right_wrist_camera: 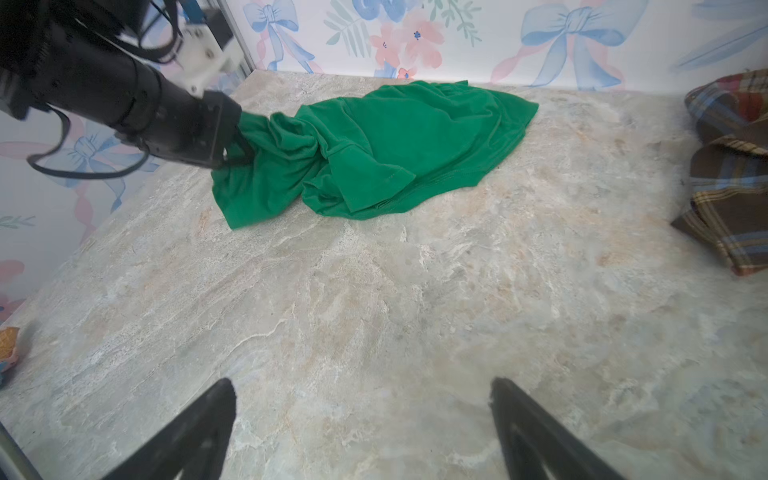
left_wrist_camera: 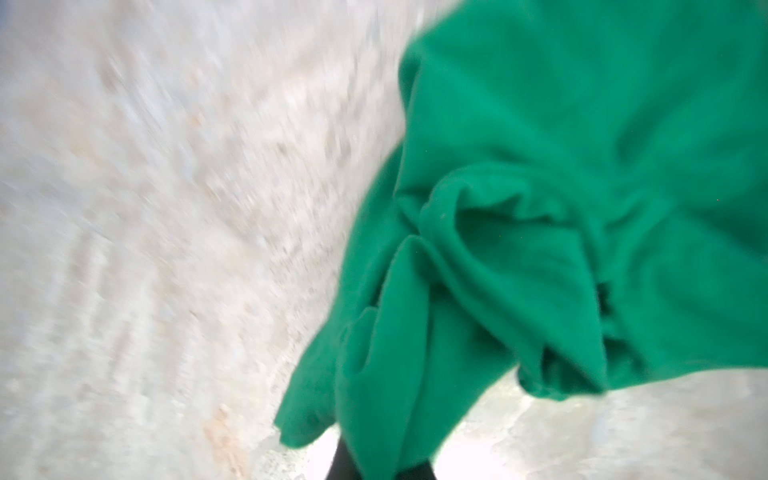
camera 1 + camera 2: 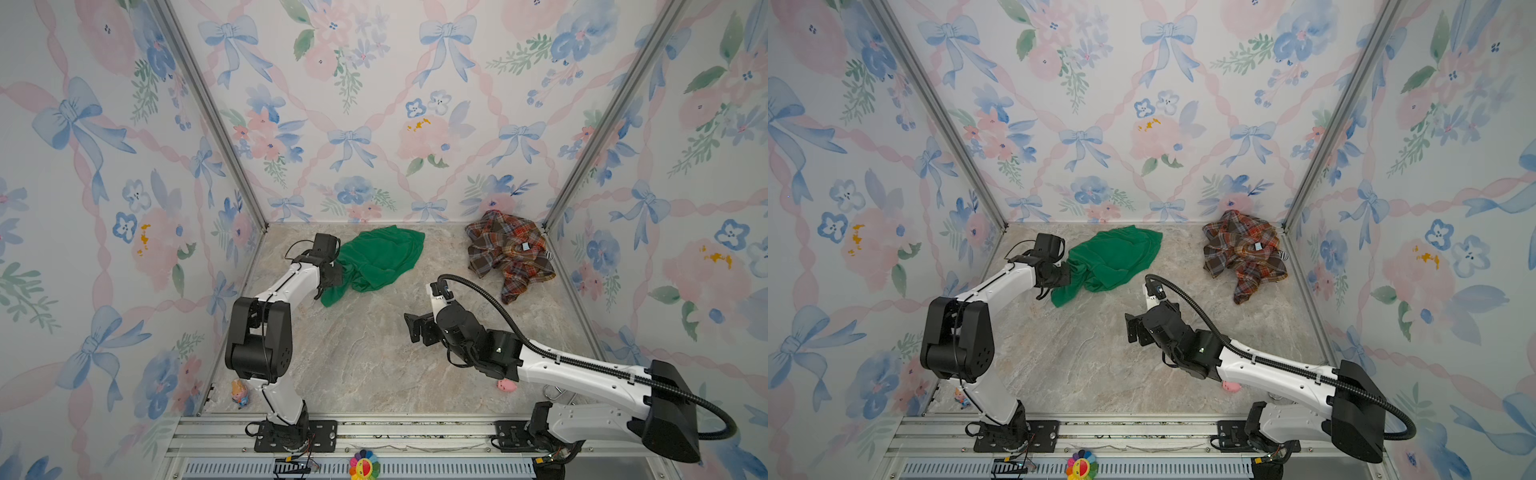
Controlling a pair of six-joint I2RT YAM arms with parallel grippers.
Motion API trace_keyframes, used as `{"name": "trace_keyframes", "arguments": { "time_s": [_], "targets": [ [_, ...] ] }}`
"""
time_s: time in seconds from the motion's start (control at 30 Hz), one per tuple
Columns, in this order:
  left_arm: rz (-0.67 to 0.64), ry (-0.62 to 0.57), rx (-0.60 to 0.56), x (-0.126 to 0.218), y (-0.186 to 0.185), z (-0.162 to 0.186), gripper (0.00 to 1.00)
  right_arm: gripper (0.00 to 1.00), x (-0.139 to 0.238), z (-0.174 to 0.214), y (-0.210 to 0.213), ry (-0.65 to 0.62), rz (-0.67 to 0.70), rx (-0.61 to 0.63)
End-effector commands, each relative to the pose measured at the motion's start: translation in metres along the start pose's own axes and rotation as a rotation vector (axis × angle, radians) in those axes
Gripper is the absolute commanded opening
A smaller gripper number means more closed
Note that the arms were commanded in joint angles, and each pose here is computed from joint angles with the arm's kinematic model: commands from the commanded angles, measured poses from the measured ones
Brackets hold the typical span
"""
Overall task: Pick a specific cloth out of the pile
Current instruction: 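Lift the green cloth with the left gripper toward the far wall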
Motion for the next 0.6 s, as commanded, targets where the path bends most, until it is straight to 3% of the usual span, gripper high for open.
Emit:
{"name": "trace_keyframes", "arguments": {
  "time_s": [0.0,0.27,0.43,0.57],
  "targets": [
    [0.060,-0.305,-0.003,0.088,-0.003,-0.090,0.00,0.97,0.009,-0.016,-0.010,-0.024,0.046,0.001],
    [0.258,-0.678,0.029,0.227,-0.018,-0.192,0.00,0.97,0.012,-0.012,-0.017,-0.019,0.061,-0.021],
    [0.114,-0.824,0.109,0.276,0.017,-0.218,0.00,0.97,0.014,-0.009,-0.020,-0.016,0.064,-0.033],
    [0.047,-0.845,0.136,0.281,0.046,-0.222,0.00,0.97,0.015,-0.007,-0.021,-0.021,0.064,-0.041]
  ]
}}
Point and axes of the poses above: each gripper's point midway between its finger pads, its own x axis back along the fingers, its own y axis along the line the jaws close on, z = x × y, the point moved 3 cm from there along x, back along the fingers, and after that the axes turned 2 degrees about x, right-handed, at the moved point
